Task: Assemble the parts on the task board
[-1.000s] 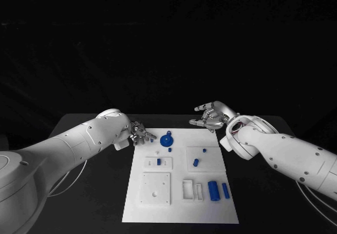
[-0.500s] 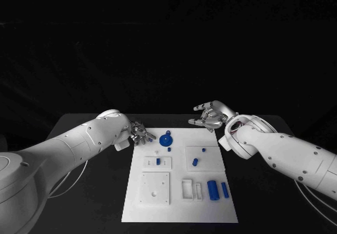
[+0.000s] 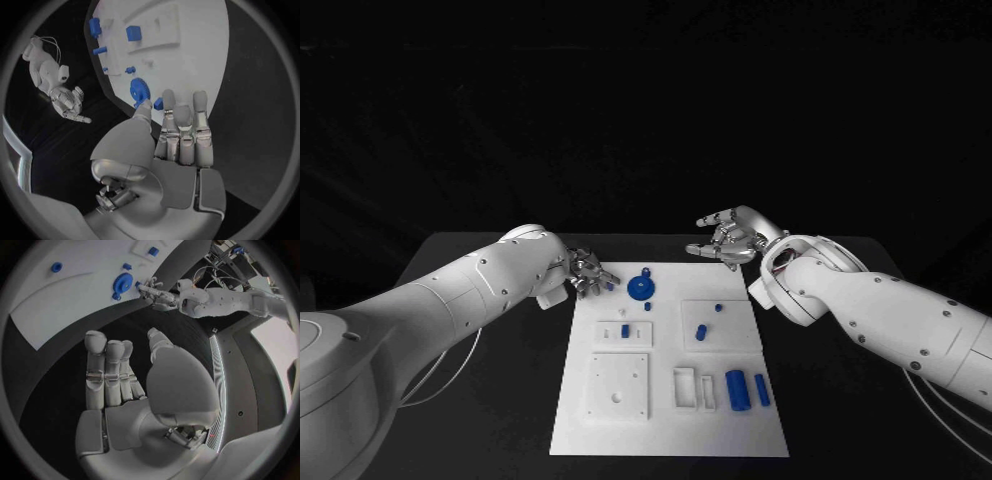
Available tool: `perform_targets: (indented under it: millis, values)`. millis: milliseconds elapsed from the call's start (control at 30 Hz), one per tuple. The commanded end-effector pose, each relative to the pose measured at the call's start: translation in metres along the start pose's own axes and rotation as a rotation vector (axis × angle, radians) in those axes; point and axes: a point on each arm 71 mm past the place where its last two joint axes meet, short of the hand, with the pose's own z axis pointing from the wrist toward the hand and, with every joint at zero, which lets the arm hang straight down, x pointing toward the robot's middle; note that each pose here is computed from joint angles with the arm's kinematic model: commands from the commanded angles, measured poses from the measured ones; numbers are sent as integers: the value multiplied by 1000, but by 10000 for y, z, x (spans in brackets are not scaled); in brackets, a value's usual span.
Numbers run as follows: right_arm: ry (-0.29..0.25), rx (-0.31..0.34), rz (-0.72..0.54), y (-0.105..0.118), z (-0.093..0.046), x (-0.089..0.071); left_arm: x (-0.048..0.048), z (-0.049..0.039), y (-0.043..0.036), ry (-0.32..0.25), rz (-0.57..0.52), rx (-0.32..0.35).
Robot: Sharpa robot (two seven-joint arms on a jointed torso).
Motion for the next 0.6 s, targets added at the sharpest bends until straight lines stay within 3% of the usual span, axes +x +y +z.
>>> perform_targets:
  millis: [33,600]
  values:
    - [3,-6,-6,10,3,6,21,4,-37,13,-17,18]
    - [5,-7,-5,17,3,11,47,11,-14,48,-6,-38]
